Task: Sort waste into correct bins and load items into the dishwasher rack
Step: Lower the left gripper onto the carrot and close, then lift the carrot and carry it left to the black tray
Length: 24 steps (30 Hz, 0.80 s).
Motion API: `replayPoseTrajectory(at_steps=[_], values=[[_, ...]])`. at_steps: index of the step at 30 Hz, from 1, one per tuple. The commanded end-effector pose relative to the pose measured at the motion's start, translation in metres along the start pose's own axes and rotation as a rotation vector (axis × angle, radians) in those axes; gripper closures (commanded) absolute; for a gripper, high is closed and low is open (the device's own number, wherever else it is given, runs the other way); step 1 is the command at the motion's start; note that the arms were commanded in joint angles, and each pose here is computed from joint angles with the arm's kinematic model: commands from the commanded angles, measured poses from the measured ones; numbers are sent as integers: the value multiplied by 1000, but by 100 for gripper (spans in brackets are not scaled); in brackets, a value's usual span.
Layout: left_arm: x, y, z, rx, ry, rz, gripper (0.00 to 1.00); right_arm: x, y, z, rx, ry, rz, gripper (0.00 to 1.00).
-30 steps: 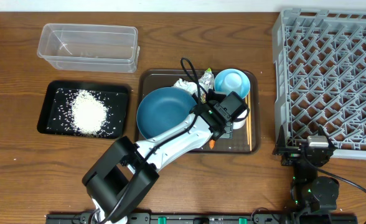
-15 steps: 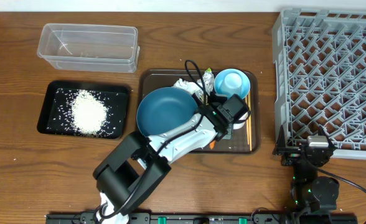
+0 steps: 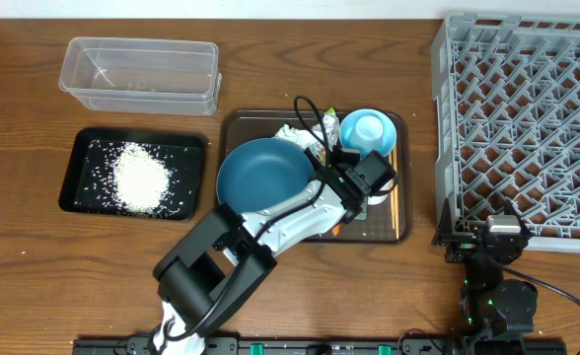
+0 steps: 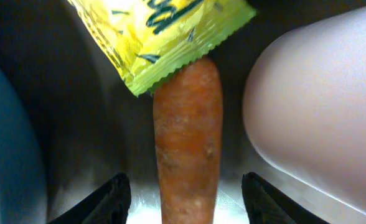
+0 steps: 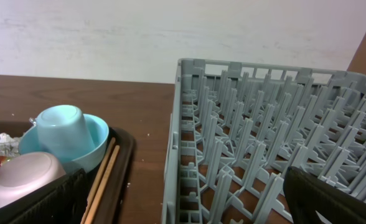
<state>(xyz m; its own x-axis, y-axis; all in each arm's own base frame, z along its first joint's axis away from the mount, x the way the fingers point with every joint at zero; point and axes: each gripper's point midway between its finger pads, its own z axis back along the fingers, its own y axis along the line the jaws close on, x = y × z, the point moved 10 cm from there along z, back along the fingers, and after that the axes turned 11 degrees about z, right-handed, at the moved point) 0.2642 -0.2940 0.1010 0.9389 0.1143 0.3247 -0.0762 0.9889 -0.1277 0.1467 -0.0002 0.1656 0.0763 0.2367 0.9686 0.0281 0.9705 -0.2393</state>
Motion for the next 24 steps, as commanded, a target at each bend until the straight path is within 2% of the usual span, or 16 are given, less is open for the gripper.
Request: replayPoseTrajectory(at_steps=[1, 6, 18, 20, 24], values=[[0, 2, -5, 29, -16, 6, 43, -1, -1, 0, -8, 2, -10, 1], [1, 0, -5, 22, -22, 7, 48, -1, -1, 0, -8, 2, -10, 1], [2, 0, -1, 15, -26, 4, 85, -1, -1, 0, -8, 2, -10, 1], [4, -1, 5, 0, -36, 8, 89, -1, -1, 0, -8, 2, -10, 1], [12, -4, 31, -57, -74, 15, 89, -1, -1, 0, -8, 2, -10, 1]])
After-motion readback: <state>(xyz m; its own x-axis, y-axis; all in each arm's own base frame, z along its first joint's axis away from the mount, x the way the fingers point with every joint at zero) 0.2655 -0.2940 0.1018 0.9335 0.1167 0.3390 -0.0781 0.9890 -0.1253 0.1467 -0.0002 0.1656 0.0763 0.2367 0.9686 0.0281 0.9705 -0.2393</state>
